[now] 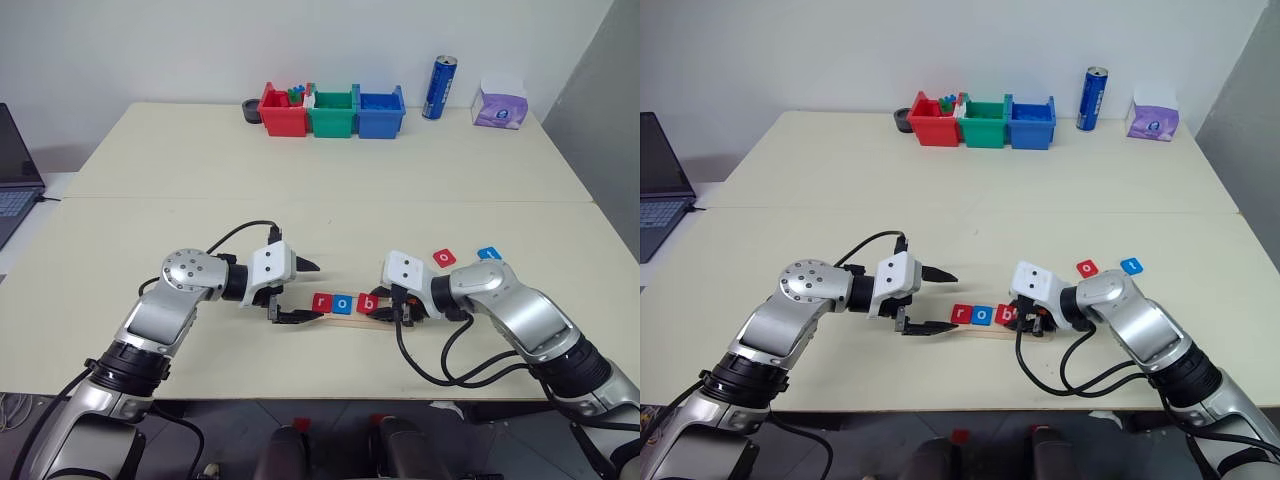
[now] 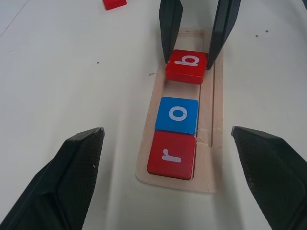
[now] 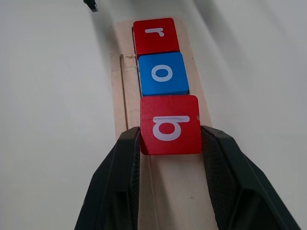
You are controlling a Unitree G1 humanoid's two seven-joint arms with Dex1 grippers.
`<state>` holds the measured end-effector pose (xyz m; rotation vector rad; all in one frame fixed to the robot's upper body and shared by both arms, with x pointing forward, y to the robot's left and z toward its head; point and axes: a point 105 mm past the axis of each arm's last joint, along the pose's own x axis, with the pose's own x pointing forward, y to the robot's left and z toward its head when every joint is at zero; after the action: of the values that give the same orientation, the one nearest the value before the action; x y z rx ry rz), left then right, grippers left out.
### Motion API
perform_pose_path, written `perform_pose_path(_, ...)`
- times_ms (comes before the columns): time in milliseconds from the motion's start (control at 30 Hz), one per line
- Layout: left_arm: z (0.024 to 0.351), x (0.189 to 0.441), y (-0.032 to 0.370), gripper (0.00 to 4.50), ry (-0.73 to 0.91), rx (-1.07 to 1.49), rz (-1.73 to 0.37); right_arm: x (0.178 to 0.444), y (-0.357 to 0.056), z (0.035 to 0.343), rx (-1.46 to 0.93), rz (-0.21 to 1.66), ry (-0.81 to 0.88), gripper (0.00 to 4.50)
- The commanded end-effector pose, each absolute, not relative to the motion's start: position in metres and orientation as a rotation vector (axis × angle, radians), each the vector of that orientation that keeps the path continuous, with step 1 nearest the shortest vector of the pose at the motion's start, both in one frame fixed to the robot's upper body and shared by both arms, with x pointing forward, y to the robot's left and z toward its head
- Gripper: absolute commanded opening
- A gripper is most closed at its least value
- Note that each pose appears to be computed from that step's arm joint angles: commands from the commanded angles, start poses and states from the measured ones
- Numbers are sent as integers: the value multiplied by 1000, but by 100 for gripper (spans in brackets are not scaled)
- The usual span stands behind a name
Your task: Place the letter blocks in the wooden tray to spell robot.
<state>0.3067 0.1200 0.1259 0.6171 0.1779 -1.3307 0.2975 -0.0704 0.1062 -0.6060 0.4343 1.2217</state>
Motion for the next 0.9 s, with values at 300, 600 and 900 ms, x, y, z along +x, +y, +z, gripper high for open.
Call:
perform_pose_path(300, 132, 308, 122, 450, 132, 632, -1312, 298, -59, 114, -656, 1263, 383, 146)
perform_pose_path(600, 129, 309, 123, 450, 132, 638, -1309, 302, -59, 117, -668, 1259, 377, 355)
perform_pose_path(900, 127, 309, 124, 450, 128, 632, -1299, 289, -63, 151, -636, 1258, 283, 447)
